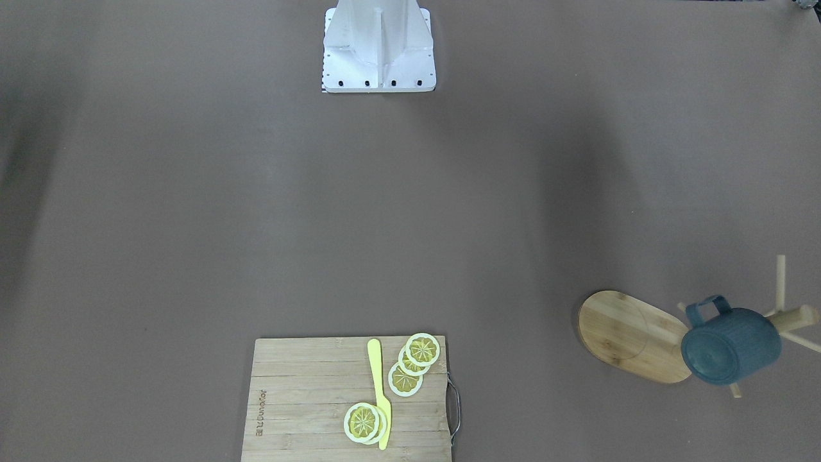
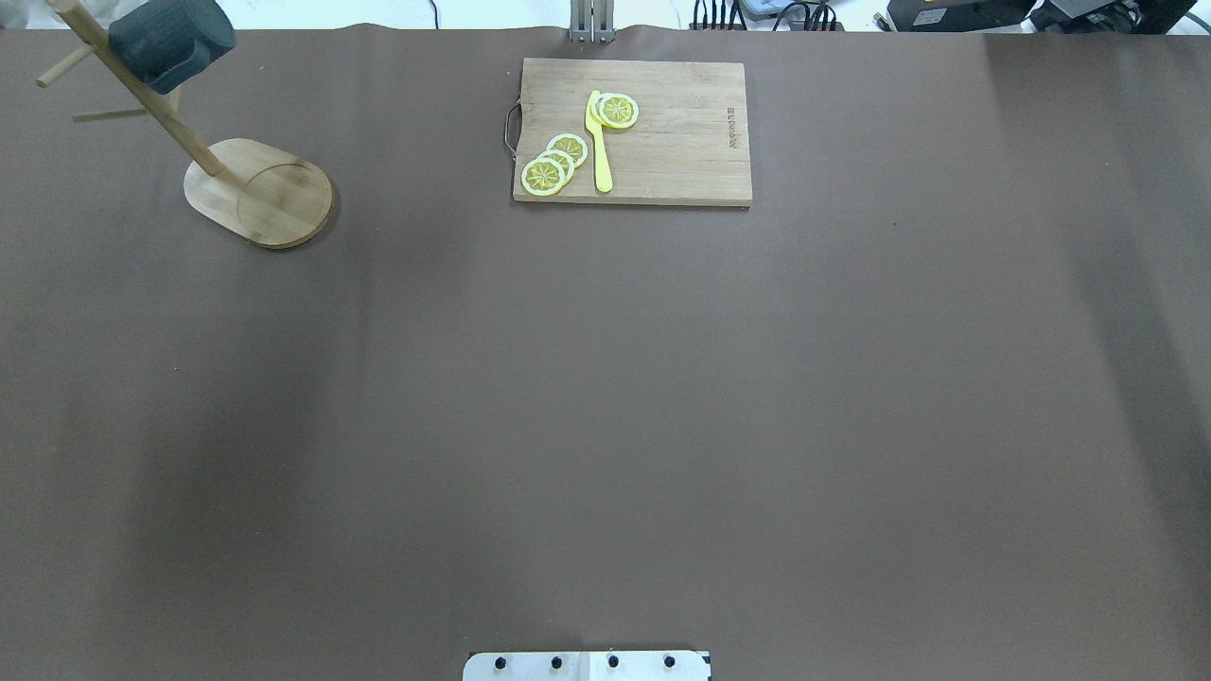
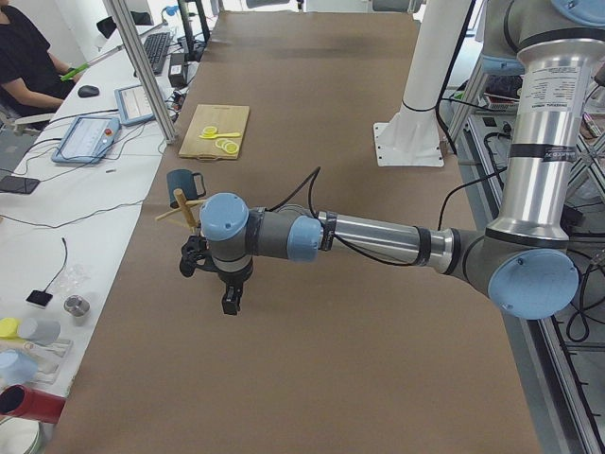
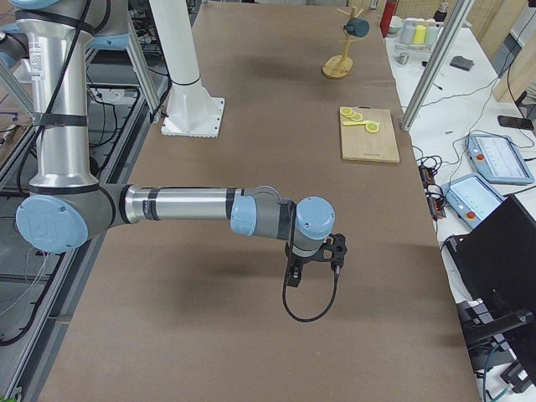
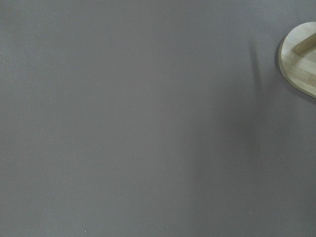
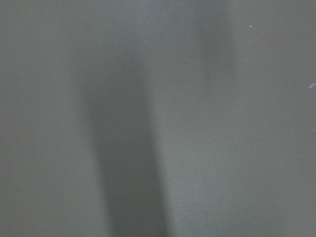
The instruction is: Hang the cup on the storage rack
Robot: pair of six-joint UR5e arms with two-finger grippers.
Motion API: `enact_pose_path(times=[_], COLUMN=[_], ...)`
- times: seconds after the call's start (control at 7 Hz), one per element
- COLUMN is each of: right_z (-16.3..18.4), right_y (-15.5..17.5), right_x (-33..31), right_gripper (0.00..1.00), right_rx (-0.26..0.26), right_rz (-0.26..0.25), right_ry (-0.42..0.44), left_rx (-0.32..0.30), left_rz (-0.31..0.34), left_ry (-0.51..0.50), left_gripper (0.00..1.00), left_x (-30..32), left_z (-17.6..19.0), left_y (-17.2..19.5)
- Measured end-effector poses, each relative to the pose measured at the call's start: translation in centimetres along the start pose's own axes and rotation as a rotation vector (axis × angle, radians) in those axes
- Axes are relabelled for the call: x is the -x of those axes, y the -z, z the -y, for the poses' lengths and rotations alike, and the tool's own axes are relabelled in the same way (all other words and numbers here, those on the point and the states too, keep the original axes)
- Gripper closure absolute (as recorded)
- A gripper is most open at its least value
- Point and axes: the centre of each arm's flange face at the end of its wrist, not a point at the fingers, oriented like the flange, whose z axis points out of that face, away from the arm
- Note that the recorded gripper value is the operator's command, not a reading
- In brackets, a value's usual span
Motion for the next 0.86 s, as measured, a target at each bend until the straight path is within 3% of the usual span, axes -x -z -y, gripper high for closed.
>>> enact_pose_path(times=[0.86], right_z=[0.17], right_y=[0.23], right_x=[-0.10], right_gripper=[0.00], right_rx=[-0.006], right_rz=[-0.026], right_ry=[0.003], left_rx=[0.004], left_rz=[0.000], left_ry=[0.003], left_gripper=[0.02], left_x=[0.19], left_z=[-0.20], left_y=[-0.20])
